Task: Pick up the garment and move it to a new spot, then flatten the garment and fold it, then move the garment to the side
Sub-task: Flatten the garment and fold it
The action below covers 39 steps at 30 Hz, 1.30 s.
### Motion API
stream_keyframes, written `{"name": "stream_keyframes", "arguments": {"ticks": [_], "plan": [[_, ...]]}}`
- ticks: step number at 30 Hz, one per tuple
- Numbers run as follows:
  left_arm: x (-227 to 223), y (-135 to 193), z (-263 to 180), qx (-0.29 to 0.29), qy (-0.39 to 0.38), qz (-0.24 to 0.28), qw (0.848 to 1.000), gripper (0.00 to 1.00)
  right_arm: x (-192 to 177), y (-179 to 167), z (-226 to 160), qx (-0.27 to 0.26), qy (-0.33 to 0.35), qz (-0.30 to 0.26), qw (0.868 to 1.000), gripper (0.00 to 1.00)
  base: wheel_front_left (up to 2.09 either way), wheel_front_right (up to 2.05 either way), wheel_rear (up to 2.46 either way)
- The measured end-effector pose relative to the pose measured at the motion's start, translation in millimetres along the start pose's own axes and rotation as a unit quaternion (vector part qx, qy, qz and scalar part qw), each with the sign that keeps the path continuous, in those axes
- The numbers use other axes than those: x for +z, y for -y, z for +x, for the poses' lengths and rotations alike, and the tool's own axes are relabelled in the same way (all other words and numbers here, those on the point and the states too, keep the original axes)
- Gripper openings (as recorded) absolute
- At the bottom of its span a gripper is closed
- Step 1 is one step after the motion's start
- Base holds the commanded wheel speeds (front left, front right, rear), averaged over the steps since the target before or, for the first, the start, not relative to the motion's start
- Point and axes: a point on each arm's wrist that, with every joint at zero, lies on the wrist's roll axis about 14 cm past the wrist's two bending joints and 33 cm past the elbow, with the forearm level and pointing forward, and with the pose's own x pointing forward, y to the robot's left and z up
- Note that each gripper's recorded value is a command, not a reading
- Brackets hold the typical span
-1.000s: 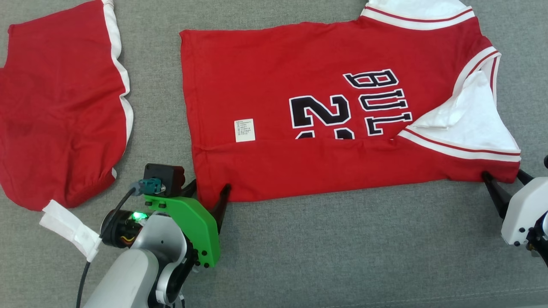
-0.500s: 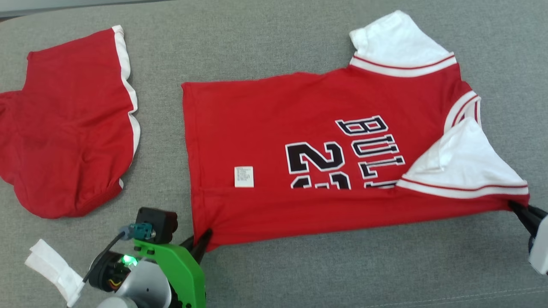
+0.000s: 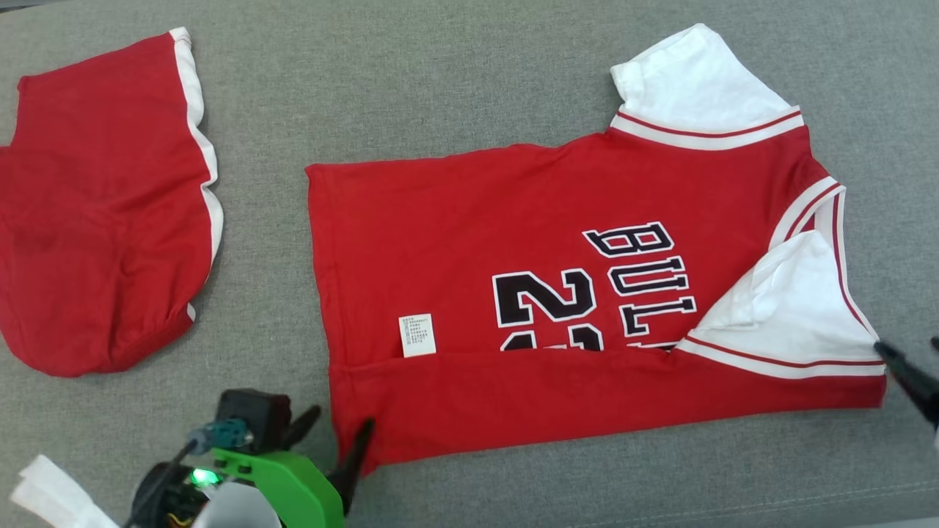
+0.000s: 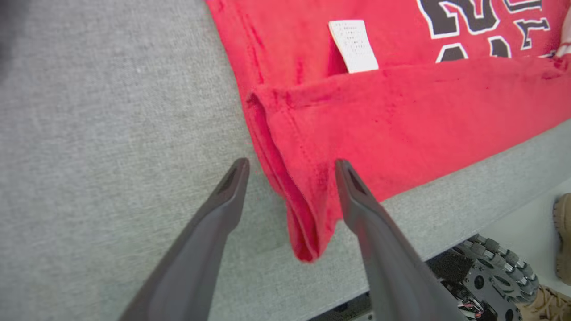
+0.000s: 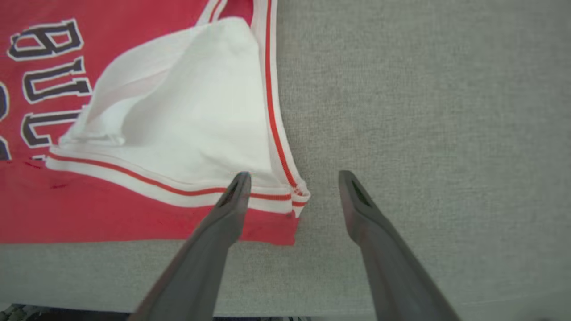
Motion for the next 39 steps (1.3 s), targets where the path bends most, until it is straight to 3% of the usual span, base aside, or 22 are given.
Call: {"name": "stream_keyframes", "arguments": {"ticks": [6,10,13,18,25,32,39], "plan": [[82,-13,5,0.014,0.104,0.045,0.993,1.00,98,0,7,-0.009,0.101,-0.061,0.993,1.00,0.00,0.00,0.00],[132,-15,34,0.013,0.133,0.091,0.987,1.00,166,-24,34,0.003,0.144,-0.087,0.986,1.00,0.00,0.00,0.00],[154,-13,64,0.003,0.137,0.087,0.987,1.00,198,-41,67,0.013,0.151,-0.083,0.985,1.00,0.00,0.00,0.00],[153,-26,112,0.006,0.103,0.086,0.991,1.00,217,-55,129,0.003,0.129,-0.089,0.988,1.00,0.00,0.00,0.00],[134,-49,126,0.022,0.075,0.087,0.993,1.00,193,-73,195,0.019,0.088,-0.082,0.993,1.00,0.00,0.00,0.00],[135,-77,117,0.058,0.070,0.089,0.992,1.00,197,-93,212,0.042,0.088,-0.086,0.991,1.00,0.00,0.00,0.00],[135,-78,120,0.059,0.059,0.097,0.992,1.00,193,-93,212,0.046,0.076,-0.092,0.992,1.00,0.00,0.00,0.00]]}}
